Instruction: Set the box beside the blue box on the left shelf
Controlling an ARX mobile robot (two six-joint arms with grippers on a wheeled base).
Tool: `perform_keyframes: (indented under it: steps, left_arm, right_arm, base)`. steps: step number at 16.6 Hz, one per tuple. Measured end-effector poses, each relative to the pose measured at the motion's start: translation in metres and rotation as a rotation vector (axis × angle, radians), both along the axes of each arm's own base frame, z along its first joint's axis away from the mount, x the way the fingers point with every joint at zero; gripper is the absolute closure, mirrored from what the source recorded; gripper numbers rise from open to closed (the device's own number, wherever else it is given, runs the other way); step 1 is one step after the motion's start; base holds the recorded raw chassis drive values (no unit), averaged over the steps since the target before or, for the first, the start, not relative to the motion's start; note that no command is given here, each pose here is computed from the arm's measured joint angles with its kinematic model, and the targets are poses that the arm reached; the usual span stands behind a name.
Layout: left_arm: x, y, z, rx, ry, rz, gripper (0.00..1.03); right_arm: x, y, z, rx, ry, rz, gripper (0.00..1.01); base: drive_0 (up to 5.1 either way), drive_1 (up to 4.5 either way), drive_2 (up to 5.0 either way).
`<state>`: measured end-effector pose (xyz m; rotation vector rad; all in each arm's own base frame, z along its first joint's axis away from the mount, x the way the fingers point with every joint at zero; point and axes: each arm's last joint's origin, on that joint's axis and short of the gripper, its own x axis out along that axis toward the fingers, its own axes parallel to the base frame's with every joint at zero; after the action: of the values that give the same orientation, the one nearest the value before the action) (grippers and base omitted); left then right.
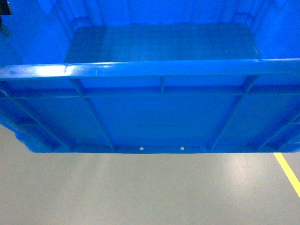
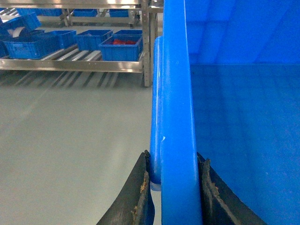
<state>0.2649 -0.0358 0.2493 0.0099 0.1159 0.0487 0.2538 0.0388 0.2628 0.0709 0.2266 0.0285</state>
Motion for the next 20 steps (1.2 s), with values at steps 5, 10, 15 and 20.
perform_keyframes:
  steps: [5,10,15,20]
  left_arm:
    - [0.0,0.0,-0.0001,0.001,0.002,0.0,0.84]
    - [0.0,0.0,-0.0001,0.0,0.001,-0.001,0.84]
    - [0.0,0.0,-0.0002,0.001,0.002,0.0,0.84]
    - [0.0,0.0,-0.0003,0.0,0.003,-0.001,0.84]
  right_arm:
    - [0.0,0.0,-0.0002,0.0,0.002,0.0,0.92]
    - [0.0,0.0,0.0,0.0,0.0,0.0,0.92]
    - [0.0,0.0,-0.0002,0.0,0.001,0.0,0.92]
    - [0.0001,0.0,0.0,0.0,0.0,0.0,0.92]
  base:
    - [-0.2,4.12,-4.5]
    - [0.0,4.27,-4.3]
    - [0.0,4.31,-4.3]
    - [0.0,4.31,-4.3]
